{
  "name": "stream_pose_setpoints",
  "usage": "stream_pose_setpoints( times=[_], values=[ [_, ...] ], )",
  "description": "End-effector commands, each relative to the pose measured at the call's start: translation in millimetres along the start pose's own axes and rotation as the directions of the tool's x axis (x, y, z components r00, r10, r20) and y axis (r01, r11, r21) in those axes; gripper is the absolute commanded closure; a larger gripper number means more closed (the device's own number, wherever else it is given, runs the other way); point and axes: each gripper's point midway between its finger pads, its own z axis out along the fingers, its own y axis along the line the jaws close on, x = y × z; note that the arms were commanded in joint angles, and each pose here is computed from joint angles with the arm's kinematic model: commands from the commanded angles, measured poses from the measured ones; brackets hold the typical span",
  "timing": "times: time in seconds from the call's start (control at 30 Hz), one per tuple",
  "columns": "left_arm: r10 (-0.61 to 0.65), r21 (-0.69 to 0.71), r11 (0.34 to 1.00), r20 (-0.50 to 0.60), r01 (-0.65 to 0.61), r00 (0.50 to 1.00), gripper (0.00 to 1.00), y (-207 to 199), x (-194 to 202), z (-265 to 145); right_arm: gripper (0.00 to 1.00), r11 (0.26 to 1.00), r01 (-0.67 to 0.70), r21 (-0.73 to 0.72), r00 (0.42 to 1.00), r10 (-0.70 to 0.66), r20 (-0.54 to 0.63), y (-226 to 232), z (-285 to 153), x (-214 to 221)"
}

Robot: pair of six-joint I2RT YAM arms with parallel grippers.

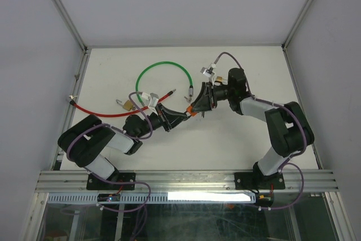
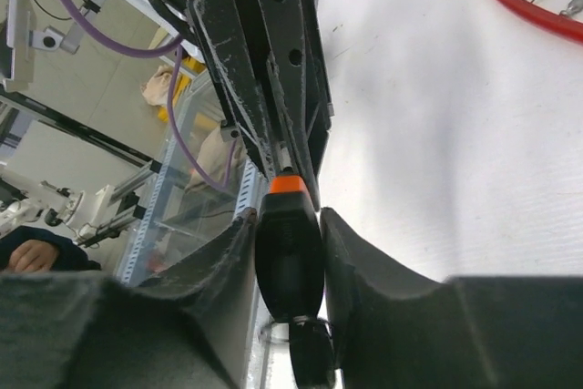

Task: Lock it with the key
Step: Lock the lock.

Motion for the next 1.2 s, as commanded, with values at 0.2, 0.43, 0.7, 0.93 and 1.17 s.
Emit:
stream_pose_setpoints(
  times=[0.2, 0.43, 0.7, 0.93, 1.17],
  values=[
    [0.319, 0.217, 0.913, 0.145, -0.345, 0.936, 1.00, -55.0, -60.6, -18.7, 0.25, 0.898, 0.434, 0.064, 0.893, -0.421, -0.158, 37.8, -23.0, -27.0],
    [0.410, 0.252, 0.878, 0.046, -0.408, 0.911, 1.00, -60.2, -53.5, -20.2, 0.20, 0.795, 0.600, 0.089, 0.796, -0.582, -0.170, 45.0, -29.0, -24.3],
    [0.410, 0.303, 0.868, 0.009, -0.394, 0.912, 1.00, -68.4, -49.4, -21.1, 0.23, 0.738, 0.674, -0.010, 0.734, -0.672, -0.094, 72.5, -25.3, -16.5],
    [0.397, 0.319, 0.870, 0.002, -0.376, 0.918, 1.00, -69.9, -48.8, -18.8, 0.40, 0.778, 0.628, -0.019, 0.773, -0.627, -0.097, 72.8, -20.5, -17.4],
    [0.394, 0.301, 0.876, 0.004, -0.377, 0.919, 1.00, -67.1, -49.3, -18.8, 0.87, 0.814, 0.581, 0.022, 0.810, -0.576, -0.113, 67.2, -19.7, -24.4]
  ],
)
